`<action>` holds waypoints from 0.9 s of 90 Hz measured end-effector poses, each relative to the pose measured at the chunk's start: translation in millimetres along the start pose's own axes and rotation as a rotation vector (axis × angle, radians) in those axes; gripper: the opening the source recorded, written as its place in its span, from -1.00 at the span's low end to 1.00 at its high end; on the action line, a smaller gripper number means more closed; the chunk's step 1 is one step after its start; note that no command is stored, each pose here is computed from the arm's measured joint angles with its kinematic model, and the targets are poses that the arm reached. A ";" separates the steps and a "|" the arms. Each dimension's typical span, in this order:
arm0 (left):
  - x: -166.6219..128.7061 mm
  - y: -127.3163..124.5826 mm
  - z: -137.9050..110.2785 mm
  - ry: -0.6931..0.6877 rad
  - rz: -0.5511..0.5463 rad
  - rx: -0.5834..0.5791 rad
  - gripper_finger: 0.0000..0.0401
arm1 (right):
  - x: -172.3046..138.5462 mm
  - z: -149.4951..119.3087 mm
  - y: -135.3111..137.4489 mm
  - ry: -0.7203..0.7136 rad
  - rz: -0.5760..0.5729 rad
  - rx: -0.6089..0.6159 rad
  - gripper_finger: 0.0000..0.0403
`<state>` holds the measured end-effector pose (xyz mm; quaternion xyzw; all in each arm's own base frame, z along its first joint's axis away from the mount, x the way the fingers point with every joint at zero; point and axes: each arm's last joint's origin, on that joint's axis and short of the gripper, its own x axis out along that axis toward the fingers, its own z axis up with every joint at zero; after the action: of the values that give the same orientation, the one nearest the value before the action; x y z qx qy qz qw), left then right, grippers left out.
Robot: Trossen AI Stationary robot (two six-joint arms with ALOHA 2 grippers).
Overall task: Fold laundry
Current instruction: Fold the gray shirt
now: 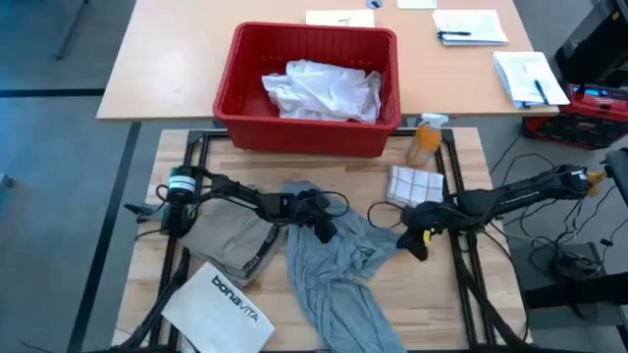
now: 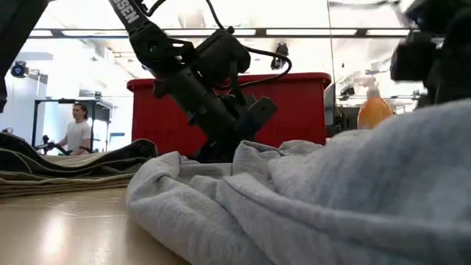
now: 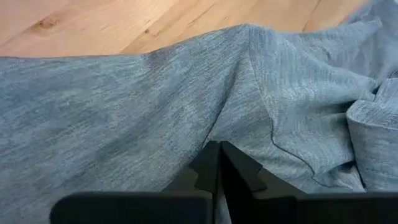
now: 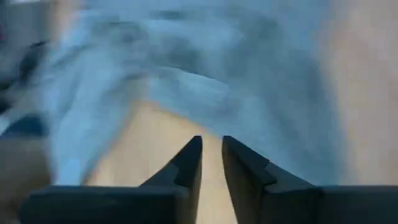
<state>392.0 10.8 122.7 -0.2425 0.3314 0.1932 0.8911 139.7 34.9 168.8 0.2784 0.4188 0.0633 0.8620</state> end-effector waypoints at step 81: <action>-0.1 -1.0 -0.5 0.004 -0.009 -0.008 -1.00 | 72.2 33.3 5.4 0.217 -0.146 -0.646 -0.11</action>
<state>392.1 9.6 122.8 -0.2478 0.3315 0.1901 0.8903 211.8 50.0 138.6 -0.0476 0.4852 0.1601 0.8583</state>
